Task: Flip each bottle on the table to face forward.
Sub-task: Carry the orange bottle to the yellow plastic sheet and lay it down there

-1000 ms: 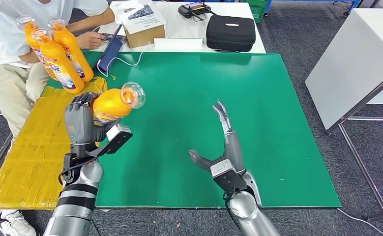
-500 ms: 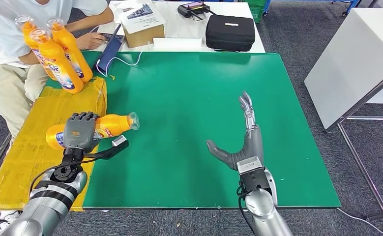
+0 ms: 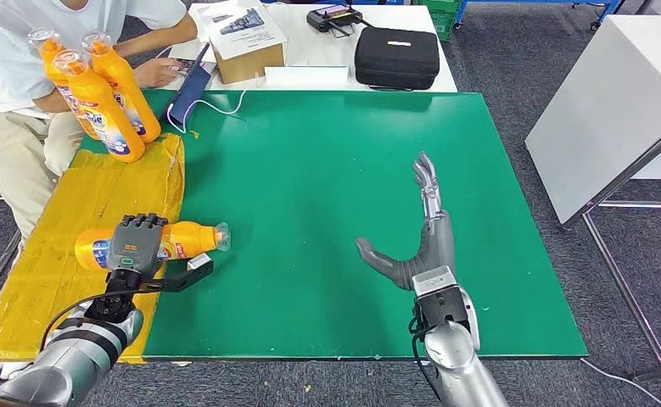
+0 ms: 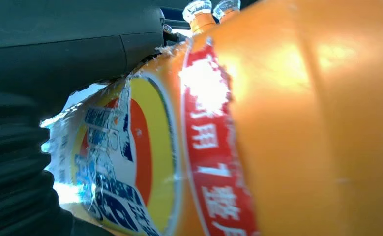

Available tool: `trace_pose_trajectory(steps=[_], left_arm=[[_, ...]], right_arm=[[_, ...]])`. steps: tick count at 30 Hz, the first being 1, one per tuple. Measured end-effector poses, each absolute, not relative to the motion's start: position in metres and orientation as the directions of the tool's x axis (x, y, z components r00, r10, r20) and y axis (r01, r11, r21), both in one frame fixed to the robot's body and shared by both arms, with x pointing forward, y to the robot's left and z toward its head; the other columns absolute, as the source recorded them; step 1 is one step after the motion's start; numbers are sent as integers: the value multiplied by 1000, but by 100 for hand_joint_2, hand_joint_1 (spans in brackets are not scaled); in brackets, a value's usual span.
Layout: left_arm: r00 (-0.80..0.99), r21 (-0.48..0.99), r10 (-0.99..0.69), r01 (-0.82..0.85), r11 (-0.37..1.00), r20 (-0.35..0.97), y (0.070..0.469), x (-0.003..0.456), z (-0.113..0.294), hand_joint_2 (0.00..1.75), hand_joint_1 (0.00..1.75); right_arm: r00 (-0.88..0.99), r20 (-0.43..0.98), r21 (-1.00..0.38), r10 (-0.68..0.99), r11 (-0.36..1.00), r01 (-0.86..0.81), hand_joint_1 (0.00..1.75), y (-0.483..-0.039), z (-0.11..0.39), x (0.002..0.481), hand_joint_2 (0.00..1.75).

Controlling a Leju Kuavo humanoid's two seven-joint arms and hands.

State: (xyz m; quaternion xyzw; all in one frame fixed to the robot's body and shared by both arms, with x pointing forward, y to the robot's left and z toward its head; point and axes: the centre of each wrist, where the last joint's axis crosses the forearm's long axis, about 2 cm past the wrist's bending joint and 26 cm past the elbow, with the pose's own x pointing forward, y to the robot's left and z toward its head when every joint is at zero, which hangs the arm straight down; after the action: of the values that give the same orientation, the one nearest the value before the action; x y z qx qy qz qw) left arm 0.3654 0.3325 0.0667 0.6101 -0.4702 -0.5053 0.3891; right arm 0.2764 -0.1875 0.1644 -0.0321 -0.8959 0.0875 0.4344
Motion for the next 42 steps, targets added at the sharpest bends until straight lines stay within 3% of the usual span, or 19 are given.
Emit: trace_pose_trajectory(steps=[13, 18, 21, 25, 29, 37, 42], left_arm=[[45, 954, -973, -194, -231, -226, 331, 363, 66, 175, 0], [20, 953, -986, -257, -163, -163, 322, 357, 71, 175, 0], [-71, 936, -996, -352, -21, -49, 310, 355, 87, 175, 0], [-282, 822, -947, -496, 279, 151, 301, 355, 108, 175, 0], [-252, 633, -856, -585, 507, 453, 286, 343, 105, 175, 0], [-262, 563, -793, -585, 584, 550, 268, 333, 107, 175, 0], [-302, 344, -463, -374, 861, 833, 248, 315, 105, 175, 0]], right_arm=[[-611, 779, -196, 142, 980, -22, 0, -187, 162, 276, 175], [-605, 781, -208, 158, 978, -14, 0, -187, 160, 276, 175], [-594, 785, -220, 176, 976, -1, 0, -187, 155, 271, 175], [-570, 797, -238, 201, 971, 9, 0, -189, 144, 261, 175], [-538, 816, -247, 211, 969, 5, 0, -193, 133, 250, 175], [-511, 832, -249, 216, 968, 4, 0, -198, 126, 244, 175], [-435, 883, -201, 175, 980, -13, 0, -208, 116, 234, 175]])
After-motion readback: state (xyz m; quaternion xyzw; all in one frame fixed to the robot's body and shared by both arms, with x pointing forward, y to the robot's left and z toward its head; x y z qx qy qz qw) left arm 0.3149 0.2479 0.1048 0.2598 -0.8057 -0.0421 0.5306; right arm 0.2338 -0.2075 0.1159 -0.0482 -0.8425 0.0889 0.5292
